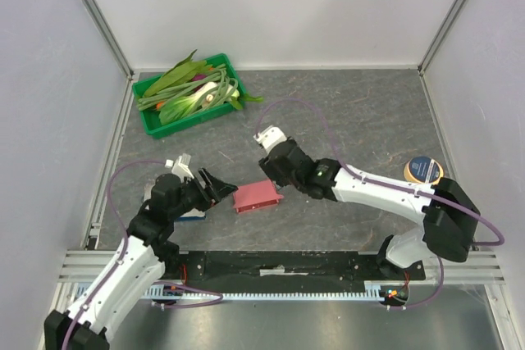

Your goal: Fold the paper box

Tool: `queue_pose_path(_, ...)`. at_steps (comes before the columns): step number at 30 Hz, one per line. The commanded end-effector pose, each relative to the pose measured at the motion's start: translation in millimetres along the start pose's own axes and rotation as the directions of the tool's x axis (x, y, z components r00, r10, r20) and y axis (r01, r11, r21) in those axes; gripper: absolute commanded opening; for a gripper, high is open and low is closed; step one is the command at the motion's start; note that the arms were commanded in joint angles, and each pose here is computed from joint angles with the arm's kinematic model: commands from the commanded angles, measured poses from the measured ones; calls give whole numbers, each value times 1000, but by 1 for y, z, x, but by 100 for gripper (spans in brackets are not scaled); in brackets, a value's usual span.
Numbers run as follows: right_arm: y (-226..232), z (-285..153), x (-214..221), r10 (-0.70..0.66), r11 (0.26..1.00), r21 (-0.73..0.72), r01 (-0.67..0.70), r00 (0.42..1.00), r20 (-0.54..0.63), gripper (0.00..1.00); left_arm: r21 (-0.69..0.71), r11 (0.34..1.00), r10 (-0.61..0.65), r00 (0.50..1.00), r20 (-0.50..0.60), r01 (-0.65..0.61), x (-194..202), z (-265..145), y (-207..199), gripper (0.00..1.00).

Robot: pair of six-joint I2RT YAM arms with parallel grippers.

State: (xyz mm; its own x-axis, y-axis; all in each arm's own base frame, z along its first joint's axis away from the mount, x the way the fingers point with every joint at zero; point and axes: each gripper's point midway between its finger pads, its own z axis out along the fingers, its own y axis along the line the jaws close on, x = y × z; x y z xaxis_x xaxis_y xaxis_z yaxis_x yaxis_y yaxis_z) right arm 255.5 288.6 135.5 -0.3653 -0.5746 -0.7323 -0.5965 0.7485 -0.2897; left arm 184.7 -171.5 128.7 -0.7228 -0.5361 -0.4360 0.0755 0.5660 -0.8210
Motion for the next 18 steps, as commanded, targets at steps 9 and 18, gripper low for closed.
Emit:
queue_pose_path(9,30,40,27,444,816,-316,-485,874,-195,66,-54,999,-3,999,-40,1,7,30,28,67)
queue_pose_path(18,42,43,61,465,785,-358,-505,863,-198,62,-69,997,10,993,-114,-18,32,36,54,70)
